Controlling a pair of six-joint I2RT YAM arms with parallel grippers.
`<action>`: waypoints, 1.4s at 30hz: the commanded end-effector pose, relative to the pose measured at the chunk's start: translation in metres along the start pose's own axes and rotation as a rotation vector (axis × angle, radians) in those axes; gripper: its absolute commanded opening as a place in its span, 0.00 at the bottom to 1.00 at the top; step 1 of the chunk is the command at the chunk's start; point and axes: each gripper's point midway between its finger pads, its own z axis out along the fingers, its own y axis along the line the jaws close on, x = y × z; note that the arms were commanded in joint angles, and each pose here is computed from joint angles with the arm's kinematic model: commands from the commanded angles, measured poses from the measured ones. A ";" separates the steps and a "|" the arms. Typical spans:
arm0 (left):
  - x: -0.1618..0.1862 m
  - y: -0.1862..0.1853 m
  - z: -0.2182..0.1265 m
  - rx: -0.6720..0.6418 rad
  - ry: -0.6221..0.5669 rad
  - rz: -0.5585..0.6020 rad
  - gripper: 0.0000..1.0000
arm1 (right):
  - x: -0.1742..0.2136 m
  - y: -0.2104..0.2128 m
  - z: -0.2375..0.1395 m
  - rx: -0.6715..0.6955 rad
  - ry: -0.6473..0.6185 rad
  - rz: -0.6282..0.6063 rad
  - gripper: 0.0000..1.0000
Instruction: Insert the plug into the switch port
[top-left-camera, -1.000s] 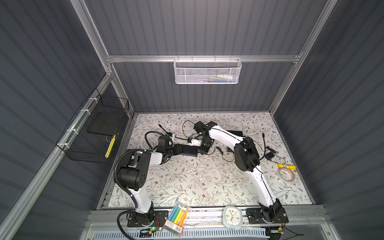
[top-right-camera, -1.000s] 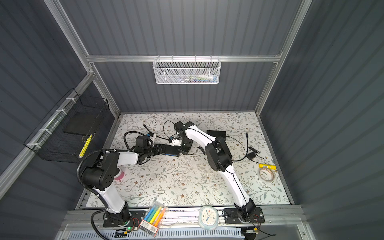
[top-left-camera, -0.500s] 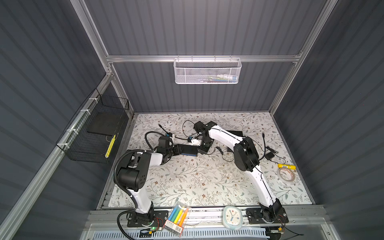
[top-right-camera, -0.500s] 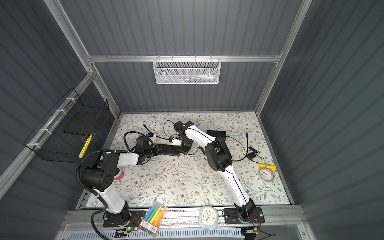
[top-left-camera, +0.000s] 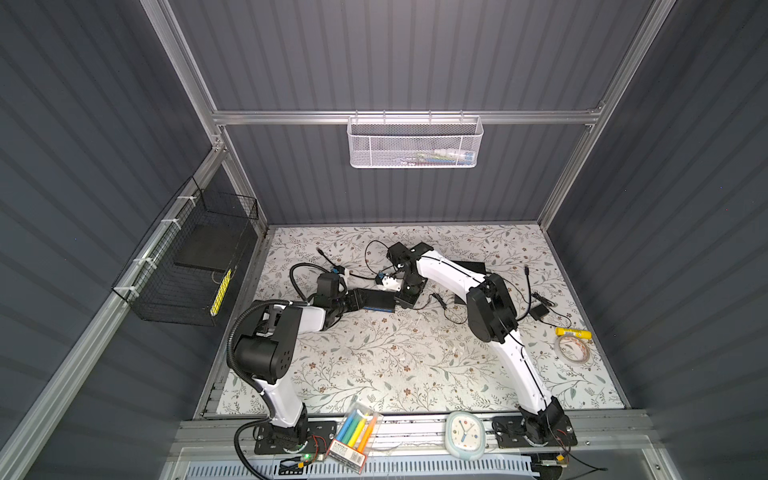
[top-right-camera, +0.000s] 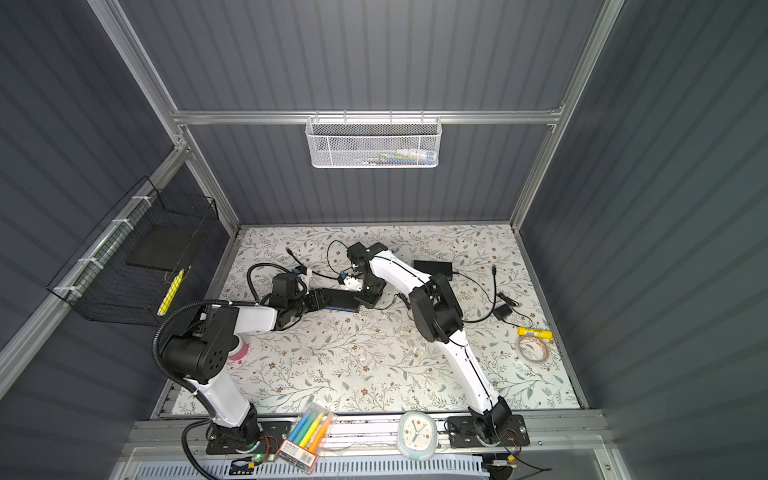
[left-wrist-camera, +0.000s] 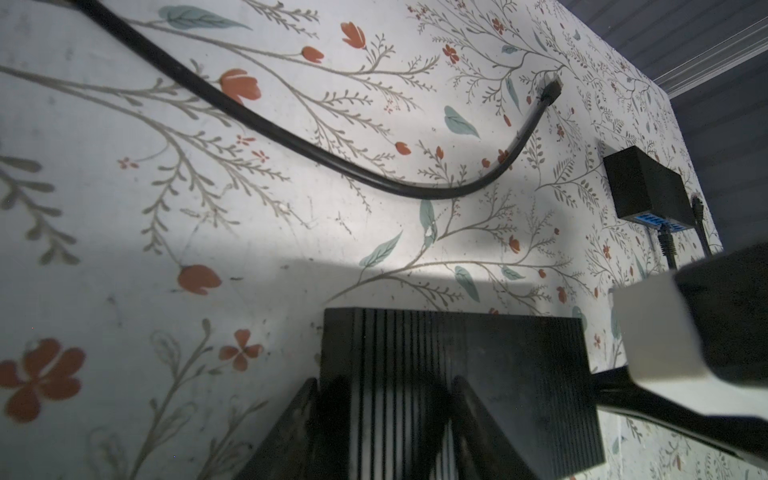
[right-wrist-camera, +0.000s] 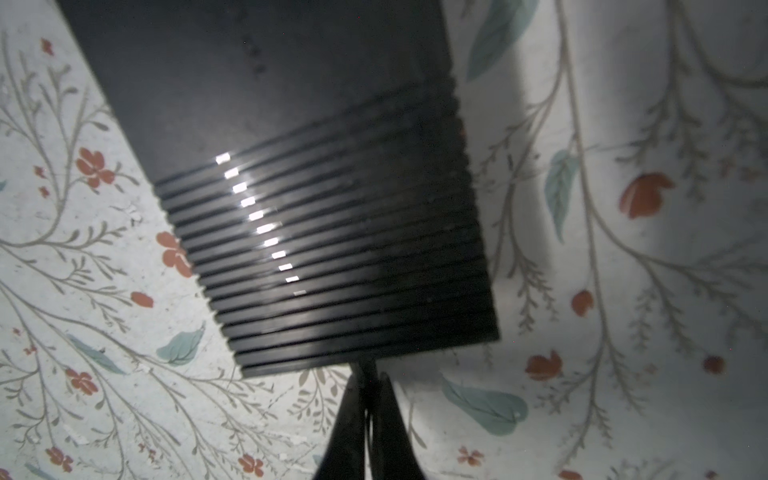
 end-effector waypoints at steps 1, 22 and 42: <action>0.119 -0.010 -0.001 0.048 0.394 -0.069 0.50 | -0.084 0.018 -0.033 0.013 -0.314 -0.131 0.00; 0.128 -0.013 0.002 0.033 0.414 -0.049 0.50 | -0.109 0.029 -0.040 0.024 -0.358 -0.162 0.06; 0.044 0.016 -0.044 -0.129 0.160 -0.130 0.68 | -0.013 -0.006 -0.047 0.127 -0.252 -0.045 0.23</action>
